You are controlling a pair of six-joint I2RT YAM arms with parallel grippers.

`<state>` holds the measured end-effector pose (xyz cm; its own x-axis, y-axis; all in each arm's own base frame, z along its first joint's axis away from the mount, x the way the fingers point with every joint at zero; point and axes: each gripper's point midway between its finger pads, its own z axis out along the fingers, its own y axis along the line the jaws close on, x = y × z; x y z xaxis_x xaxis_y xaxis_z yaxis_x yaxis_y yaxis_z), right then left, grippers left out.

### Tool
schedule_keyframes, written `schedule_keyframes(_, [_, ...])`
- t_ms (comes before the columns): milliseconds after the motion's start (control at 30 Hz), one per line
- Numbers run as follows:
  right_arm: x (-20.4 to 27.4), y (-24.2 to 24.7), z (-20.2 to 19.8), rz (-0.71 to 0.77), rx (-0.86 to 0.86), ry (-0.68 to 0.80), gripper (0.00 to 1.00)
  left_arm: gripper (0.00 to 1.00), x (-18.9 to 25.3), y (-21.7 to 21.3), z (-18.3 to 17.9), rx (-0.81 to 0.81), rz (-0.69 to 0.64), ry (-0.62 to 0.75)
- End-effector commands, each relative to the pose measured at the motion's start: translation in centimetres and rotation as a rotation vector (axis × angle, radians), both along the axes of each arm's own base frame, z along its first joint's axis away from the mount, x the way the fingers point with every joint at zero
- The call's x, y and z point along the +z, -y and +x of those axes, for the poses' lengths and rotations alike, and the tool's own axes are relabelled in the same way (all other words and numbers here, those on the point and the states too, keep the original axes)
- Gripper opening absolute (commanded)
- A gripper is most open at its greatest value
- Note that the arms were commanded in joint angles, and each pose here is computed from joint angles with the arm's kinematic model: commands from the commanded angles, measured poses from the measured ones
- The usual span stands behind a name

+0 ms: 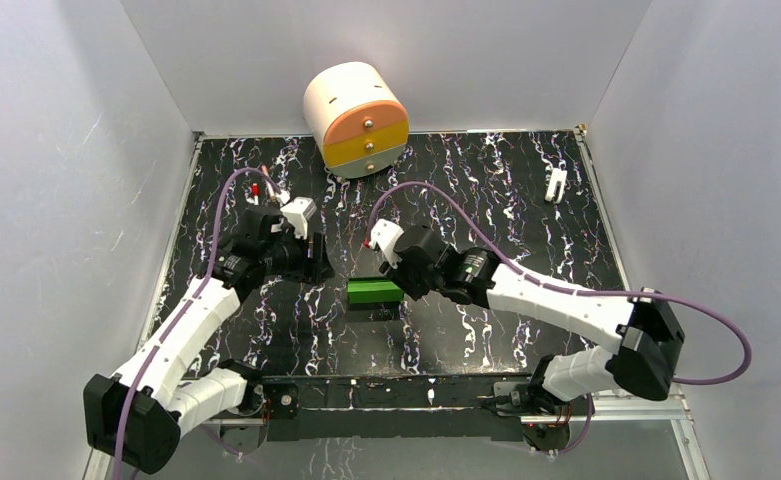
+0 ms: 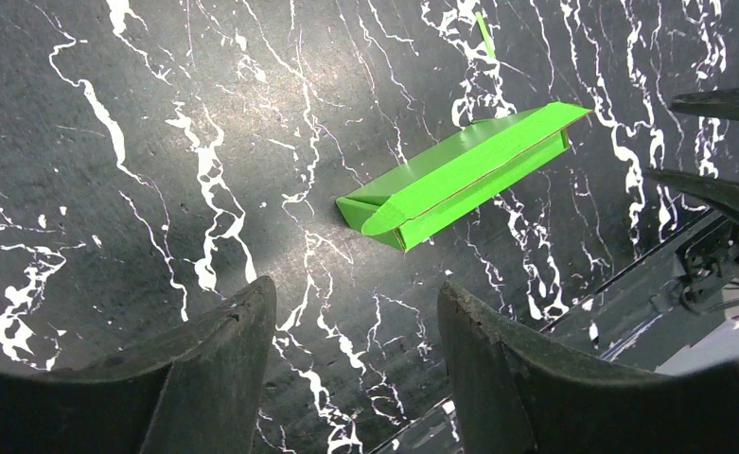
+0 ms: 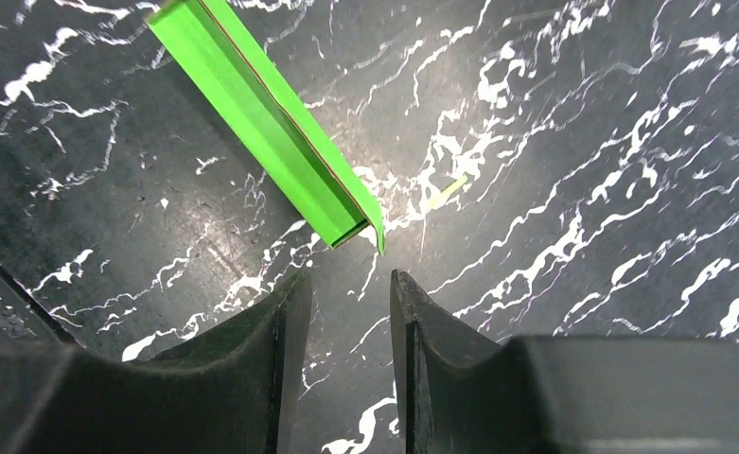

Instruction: Fold the paper box

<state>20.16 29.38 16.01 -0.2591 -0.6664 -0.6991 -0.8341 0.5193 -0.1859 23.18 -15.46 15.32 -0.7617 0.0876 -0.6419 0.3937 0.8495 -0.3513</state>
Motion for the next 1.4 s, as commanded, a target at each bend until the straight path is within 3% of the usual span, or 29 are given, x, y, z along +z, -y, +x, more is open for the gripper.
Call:
schedule_keyframes(0, [-0.9, 0.2, 0.8, -0.007, -0.098, -0.004, 0.42, 0.6, 1.3, 0.8, 0.3, -0.102, 0.011, 0.058])
schedule_keyframes(1367, [-4.1, -0.5, 2.7, -0.028, -0.11, -0.028, 0.24, 0.43, -2.4, 3.8, 0.5, -0.236, 0.117, -0.056])
